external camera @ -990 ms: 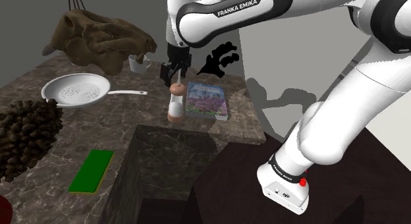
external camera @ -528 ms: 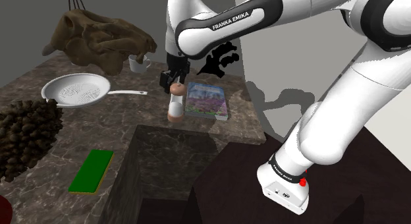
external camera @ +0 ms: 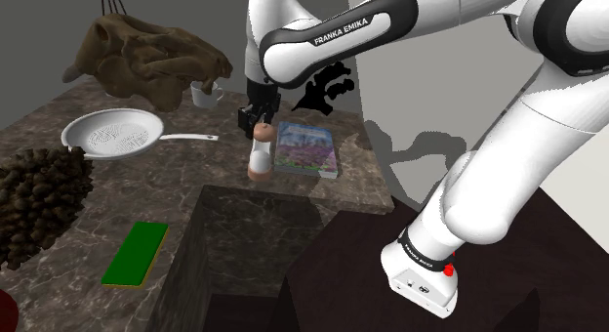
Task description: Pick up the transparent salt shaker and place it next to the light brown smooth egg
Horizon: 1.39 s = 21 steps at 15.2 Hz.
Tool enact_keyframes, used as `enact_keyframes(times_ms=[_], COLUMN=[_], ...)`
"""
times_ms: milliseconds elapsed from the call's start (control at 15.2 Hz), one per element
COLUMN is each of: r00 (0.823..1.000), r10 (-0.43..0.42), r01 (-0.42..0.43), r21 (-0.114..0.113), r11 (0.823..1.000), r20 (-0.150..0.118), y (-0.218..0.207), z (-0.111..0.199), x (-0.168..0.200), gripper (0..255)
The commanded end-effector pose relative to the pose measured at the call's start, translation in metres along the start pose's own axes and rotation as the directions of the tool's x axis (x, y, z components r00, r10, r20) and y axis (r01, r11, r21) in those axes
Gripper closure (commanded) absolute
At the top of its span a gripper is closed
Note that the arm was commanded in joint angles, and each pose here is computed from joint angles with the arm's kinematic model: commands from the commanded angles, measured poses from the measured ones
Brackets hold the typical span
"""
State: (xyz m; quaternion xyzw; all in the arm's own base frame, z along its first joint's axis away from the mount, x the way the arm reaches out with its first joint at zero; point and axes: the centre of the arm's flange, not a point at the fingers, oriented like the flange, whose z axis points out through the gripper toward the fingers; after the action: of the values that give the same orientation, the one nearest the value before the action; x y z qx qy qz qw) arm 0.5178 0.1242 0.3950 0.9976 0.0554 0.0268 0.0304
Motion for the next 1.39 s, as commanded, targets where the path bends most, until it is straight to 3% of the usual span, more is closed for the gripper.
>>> enact_keyframes(times_ms=[0, 462, 1320], r00=[1.000, 1.000, 1.000], r10=[0.000, 0.000, 0.000], r01=[0.000, 0.000, 0.000], r21=[0.000, 0.000, 0.000], r11=[1.000, 1.000, 1.000], r20=[0.001, 0.001, 0.001], y=[0.000, 0.000, 0.004], z=[0.000, 0.000, -0.068], x=[0.000, 0.000, 0.003], gripper=[255, 255, 255])
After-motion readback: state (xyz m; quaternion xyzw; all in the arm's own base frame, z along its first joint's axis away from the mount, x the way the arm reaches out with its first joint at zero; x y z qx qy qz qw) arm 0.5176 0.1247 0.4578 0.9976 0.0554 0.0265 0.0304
